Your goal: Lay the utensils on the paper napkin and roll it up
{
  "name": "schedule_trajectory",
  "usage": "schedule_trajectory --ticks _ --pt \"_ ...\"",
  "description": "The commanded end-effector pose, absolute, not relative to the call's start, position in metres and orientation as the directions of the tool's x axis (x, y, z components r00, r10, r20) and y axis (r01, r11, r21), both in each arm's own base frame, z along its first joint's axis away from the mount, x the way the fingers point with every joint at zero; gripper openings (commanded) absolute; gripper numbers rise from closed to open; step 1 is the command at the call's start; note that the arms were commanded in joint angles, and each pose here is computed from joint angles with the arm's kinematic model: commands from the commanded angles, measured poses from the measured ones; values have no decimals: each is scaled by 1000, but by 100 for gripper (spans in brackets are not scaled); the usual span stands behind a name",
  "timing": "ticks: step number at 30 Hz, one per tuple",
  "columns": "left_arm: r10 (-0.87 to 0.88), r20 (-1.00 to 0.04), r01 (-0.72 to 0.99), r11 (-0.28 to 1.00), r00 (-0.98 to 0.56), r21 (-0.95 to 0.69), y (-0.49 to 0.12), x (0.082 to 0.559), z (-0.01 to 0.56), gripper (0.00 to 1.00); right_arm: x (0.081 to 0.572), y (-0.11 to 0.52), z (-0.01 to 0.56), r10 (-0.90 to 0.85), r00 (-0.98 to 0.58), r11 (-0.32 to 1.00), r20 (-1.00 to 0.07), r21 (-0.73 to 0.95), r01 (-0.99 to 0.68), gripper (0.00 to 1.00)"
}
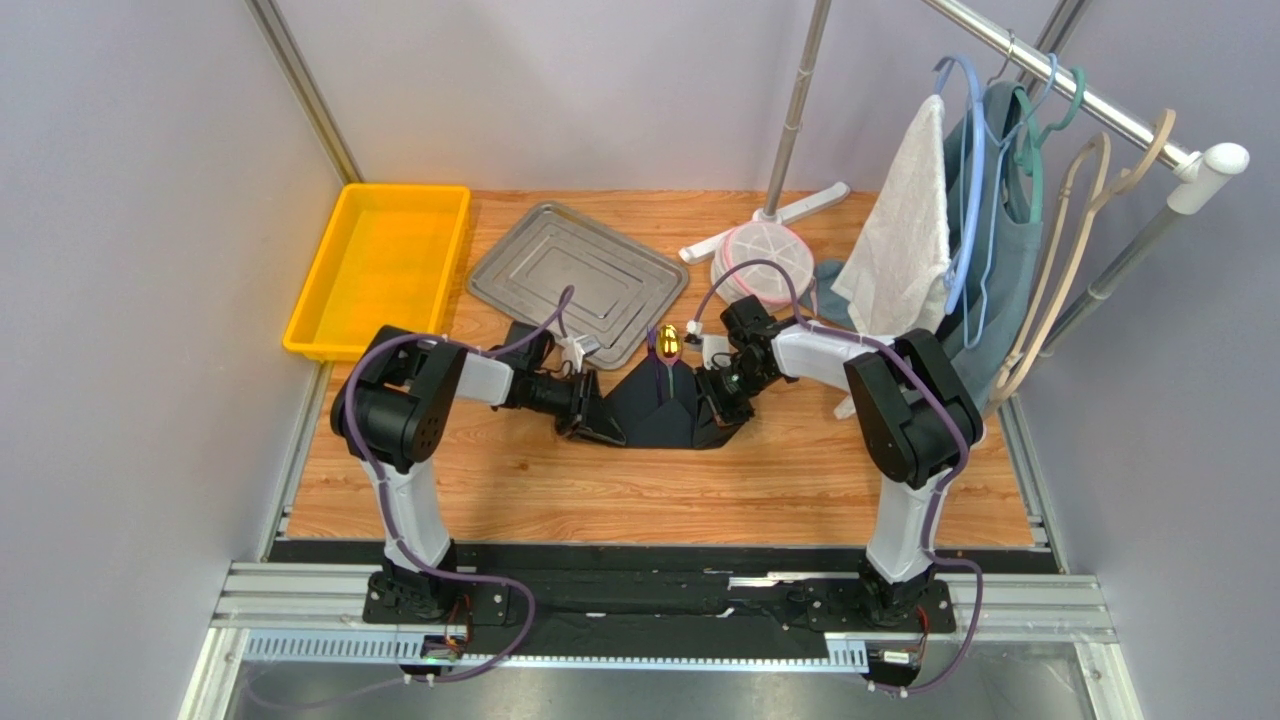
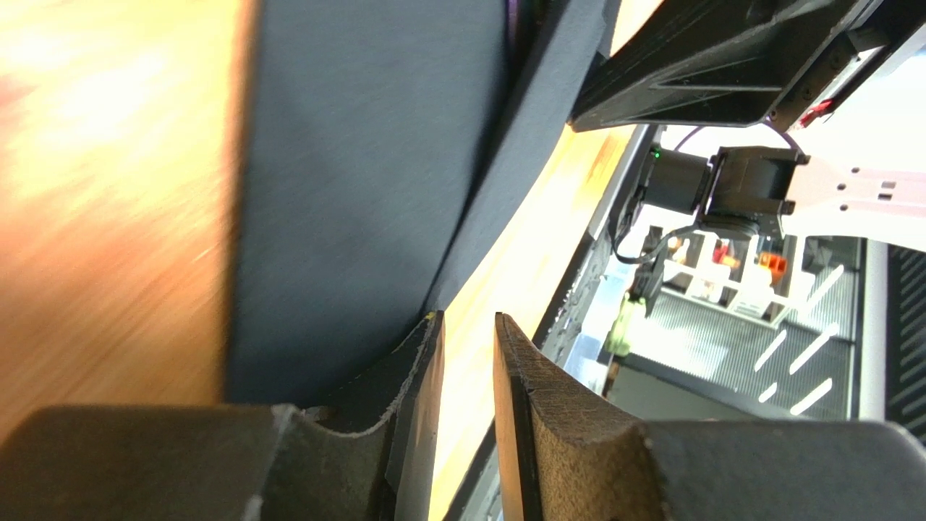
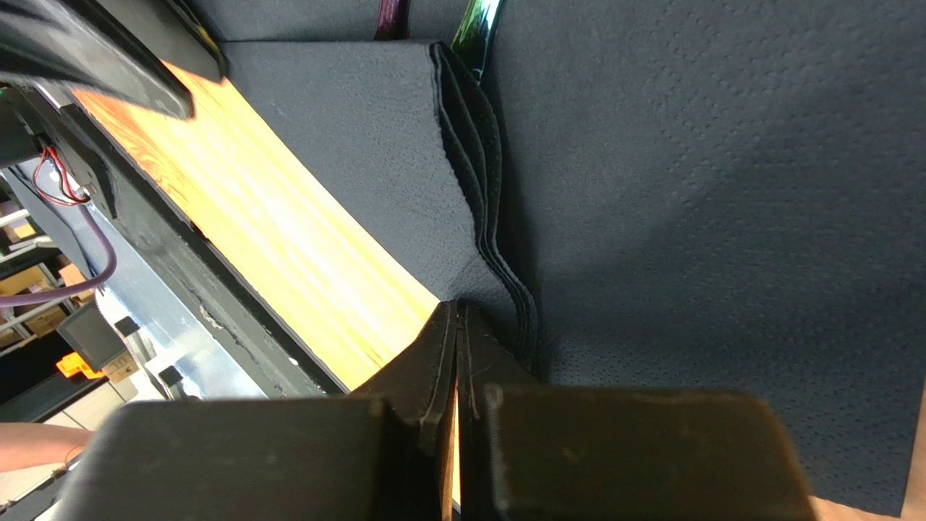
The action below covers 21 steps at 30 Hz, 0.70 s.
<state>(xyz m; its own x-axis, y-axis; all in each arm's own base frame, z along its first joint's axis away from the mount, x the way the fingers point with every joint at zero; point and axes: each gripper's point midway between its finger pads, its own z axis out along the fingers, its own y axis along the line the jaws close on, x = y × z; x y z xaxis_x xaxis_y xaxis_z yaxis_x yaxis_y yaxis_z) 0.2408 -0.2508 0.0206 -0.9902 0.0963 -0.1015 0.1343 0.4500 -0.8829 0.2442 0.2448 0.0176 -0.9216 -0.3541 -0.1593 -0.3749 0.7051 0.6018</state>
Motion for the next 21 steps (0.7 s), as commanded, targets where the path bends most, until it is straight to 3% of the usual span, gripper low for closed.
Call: schedule_trajectory --ticks 1,5,12,21 --pt "118 -157 195 492 -981 -848 -235 243 22 33 249 233 3 -377 -910 739 -175 535 -409 0" --pt "134 -250 283 438 -959 -853 -239 246 45 34 248 236 8 -376 -909 728 -177 550 -408 0" --pt "161 -504 529 291 -848 -797 -277 250 107 35 249 244 24 -373 -909 700 -187 586 -408 1" --pt "94 -417 426 269 -904 -864 -332 268 89 34 243 246 29 -368 -916 687 -158 619 -382 1"
